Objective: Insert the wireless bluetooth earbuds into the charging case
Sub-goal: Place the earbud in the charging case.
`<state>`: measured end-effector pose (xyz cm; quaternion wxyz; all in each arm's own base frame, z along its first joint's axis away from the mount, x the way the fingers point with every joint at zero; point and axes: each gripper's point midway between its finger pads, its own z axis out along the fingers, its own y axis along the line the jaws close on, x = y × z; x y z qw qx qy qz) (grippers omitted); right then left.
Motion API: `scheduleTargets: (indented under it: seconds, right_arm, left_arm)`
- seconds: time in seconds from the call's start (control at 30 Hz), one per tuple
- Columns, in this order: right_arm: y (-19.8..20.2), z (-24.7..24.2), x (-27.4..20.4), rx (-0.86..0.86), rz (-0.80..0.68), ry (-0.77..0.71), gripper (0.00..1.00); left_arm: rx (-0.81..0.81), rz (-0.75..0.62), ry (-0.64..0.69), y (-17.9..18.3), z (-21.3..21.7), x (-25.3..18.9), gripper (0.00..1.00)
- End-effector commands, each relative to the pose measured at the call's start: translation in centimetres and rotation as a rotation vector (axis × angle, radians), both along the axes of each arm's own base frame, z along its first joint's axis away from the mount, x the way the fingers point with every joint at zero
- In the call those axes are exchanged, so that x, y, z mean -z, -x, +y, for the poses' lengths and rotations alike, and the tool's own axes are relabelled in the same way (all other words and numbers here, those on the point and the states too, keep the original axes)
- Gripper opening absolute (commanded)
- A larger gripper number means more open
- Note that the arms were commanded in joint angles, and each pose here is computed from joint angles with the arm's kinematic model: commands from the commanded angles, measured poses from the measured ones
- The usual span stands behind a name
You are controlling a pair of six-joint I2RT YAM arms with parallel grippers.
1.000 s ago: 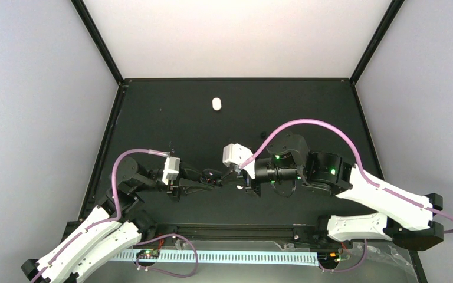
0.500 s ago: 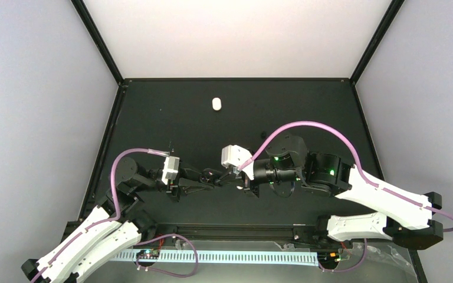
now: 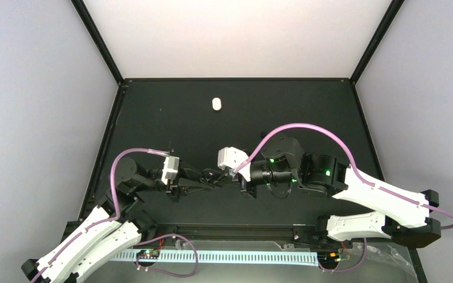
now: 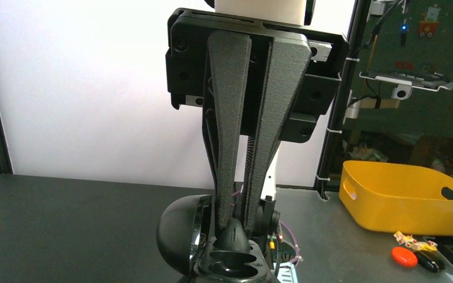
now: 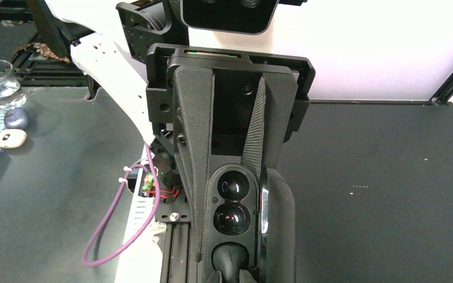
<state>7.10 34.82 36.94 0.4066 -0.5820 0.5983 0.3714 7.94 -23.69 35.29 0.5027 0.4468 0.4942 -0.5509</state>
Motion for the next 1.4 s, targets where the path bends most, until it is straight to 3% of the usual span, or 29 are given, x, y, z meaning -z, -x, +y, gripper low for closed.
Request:
scheduleTargets:
  seconds: [0.0, 0.17, 0.7, 1.37]
  right_arm:
    - [0.0, 0.0, 0.2, 0.01, -0.012, 0.008, 0.09]
    - [0.0, -0.2, -0.3, 0.015, -0.012, -0.007, 0.17]
    - [0.2, -1.5, -2.3, 0.035, -0.019, -0.073, 0.28]
    - [0.2, -0.4, -1.3, 0.02, 0.005, -0.056, 0.05]
  left_arm:
    - [0.003, -0.042, 0.039, 0.3, 0.3, -1.4, 0.01]
    - [0.001, -0.041, 0.038, 0.2, 0.3, -1.3, 0.02]
    - [-0.008, -0.036, 0.031, 0.0, 0.2, -0.9, 0.02]
    - [-0.015, -0.037, 0.036, 0.0, 0.3, -1.0, 0.02]
